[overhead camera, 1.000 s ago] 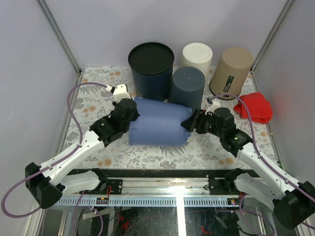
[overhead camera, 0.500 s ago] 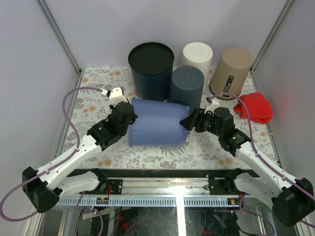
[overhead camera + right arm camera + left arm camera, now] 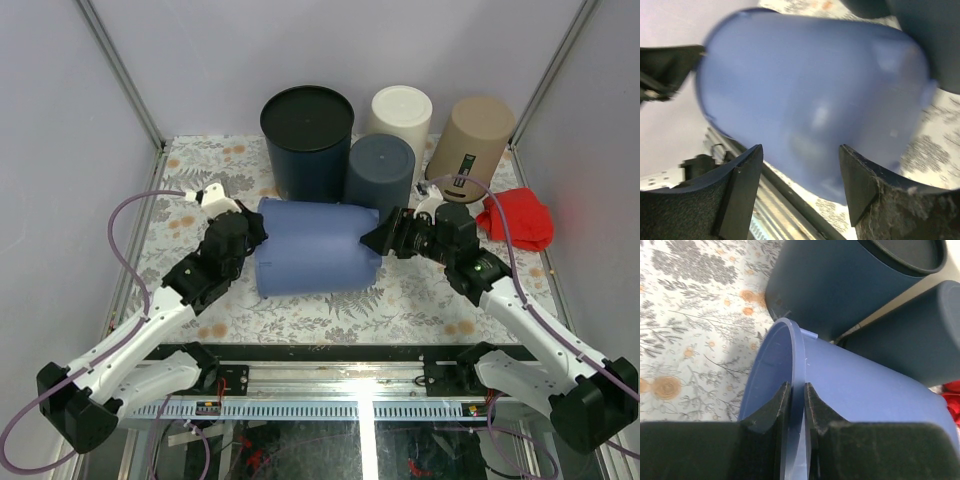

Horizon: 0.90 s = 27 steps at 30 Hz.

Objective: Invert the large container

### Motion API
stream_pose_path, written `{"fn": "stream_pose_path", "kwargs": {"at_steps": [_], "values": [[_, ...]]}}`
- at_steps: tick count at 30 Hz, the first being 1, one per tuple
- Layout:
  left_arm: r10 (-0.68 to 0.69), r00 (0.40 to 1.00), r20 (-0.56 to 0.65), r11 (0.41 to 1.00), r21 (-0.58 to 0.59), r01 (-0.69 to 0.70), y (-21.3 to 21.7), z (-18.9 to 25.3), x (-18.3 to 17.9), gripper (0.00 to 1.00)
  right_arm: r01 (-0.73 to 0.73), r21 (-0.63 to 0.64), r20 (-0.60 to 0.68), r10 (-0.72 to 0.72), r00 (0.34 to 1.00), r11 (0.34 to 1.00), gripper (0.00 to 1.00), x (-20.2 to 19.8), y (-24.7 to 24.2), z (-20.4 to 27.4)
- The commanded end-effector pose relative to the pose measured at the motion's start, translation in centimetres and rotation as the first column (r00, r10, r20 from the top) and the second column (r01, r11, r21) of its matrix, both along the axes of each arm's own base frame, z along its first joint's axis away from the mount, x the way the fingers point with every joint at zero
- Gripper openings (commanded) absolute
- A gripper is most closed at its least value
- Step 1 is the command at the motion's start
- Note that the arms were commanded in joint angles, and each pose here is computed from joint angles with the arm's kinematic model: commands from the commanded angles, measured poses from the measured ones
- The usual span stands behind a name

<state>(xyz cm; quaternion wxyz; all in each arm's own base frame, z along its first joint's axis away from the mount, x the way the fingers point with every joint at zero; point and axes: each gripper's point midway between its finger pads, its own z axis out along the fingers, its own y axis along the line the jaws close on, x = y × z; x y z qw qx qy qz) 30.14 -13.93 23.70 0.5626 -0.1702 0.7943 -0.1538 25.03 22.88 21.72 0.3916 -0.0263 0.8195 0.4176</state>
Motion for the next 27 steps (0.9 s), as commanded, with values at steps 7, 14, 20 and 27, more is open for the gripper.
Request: {"fn": "stream_pose_path", "kwargs": {"at_steps": [7,14,20,27], "values": [[-0.11,0.989,-0.104,0.986,-0.133,0.096,-2.5,-3.8,-1.4,0.09,-0.212,0.113,0.197,0.188,0.962,0.971,0.68,-0.5,4.4,11.3],[-0.097,0.987,-0.125,0.989,-0.127,0.081,-2.1,-4.5,-1.5,0.09,-0.144,0.076,0.17,0.129,0.977,0.987,0.68,0.0,3.4,10.6],[-0.08,0.986,-0.144,0.995,-0.073,0.07,-1.5,-4.5,-1.4,0.22,-0.058,0.007,0.132,0.057,0.99,0.998,0.69,-0.4,1.4,6.5],[-0.048,0.984,-0.17,0.999,-0.005,0.048,-0.9,-4.1,-1.1,0.28,0.001,-0.047,0.096,0.004,0.995,0.999,0.7,-1.0,-0.3,2.2]]}}
